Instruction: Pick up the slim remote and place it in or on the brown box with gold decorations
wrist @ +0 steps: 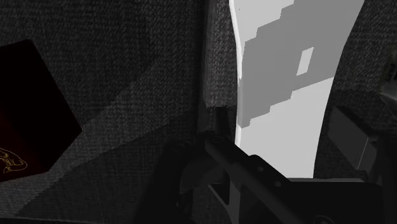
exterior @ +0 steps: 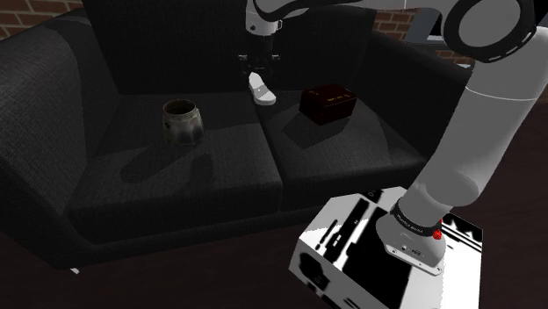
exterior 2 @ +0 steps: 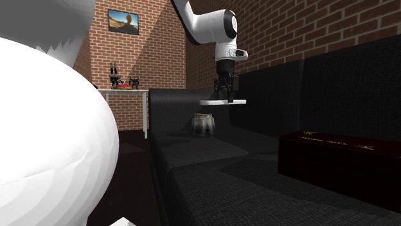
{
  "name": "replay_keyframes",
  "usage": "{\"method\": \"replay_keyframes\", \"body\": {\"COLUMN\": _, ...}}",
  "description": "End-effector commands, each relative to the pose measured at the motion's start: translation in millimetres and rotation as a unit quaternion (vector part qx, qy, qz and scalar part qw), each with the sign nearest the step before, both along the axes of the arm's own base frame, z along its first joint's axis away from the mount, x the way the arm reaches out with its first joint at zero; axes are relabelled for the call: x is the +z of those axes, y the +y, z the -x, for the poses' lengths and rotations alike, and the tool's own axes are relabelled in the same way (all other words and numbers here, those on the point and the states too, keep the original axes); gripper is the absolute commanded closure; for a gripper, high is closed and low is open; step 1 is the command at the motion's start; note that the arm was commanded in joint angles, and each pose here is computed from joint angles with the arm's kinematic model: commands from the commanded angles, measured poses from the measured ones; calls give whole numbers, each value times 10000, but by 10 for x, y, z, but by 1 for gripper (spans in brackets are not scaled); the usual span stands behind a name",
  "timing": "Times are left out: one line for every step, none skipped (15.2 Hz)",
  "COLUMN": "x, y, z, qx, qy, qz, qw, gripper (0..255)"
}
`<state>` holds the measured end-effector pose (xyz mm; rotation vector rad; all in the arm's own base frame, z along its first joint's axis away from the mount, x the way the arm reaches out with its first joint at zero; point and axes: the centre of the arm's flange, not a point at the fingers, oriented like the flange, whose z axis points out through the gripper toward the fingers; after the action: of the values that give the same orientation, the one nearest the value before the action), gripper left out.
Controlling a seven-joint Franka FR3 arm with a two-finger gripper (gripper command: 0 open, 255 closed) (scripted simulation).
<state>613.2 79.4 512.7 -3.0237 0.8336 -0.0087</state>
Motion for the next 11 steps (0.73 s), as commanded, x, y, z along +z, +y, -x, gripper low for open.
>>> {"method": "replay_keyframes", "body": {"x": 16, "y": -240, "z": 113, "qx": 3, "qy": -1, "qz": -1, "qw": 10000, "gripper": 255}}
{"method": "replay_keyframes", "body": {"x": 19, "y": -366, "z": 154, "qx": 3, "qy": -1, "qz": -1, "qw": 10000, "gripper": 255}}
{"method": "replay_keyframes", "body": {"x": 21, "y": -491, "z": 195, "qx": 3, "qy": -1, "qz": -1, "qw": 10000, "gripper": 255}}
{"method": "replay_keyframes", "body": {"x": 24, "y": -616, "z": 237, "qx": 3, "qy": -1, "qz": -1, "qw": 10000, "gripper": 255}}
{"method": "replay_keyframes", "body": {"x": 26, "y": -742, "z": 278, "qx": 3, "qy": -1, "qz": -1, "qw": 10000, "gripper": 255}}
{"method": "replay_keyframes", "body": {"x": 28, "y": -867, "z": 319, "qx": 3, "qy": -1, "qz": -1, "qw": 10000, "gripper": 255}}
{"method": "replay_keyframes", "body": {"x": 31, "y": -993, "z": 360, "qx": 3, "qy": -1, "qz": -1, "qw": 10000, "gripper": 255}}
{"method": "replay_keyframes", "body": {"x": 33, "y": -1118, "z": 401, "qx": 3, "qy": -1, "qz": -1, "qw": 10000, "gripper": 255}}
{"method": "replay_keyframes", "body": {"x": 35, "y": -1244, "z": 442, "qx": 3, "qy": -1, "qz": -1, "qw": 10000, "gripper": 255}}
{"method": "replay_keyframes", "body": {"x": 38, "y": -1369, "z": 483, "qx": 3, "qy": -1, "qz": -1, "qw": 10000, "gripper": 255}}
{"method": "replay_keyframes", "body": {"x": 40, "y": -1494, "z": 524, "qx": 3, "qy": -1, "qz": -1, "qw": 10000, "gripper": 255}}
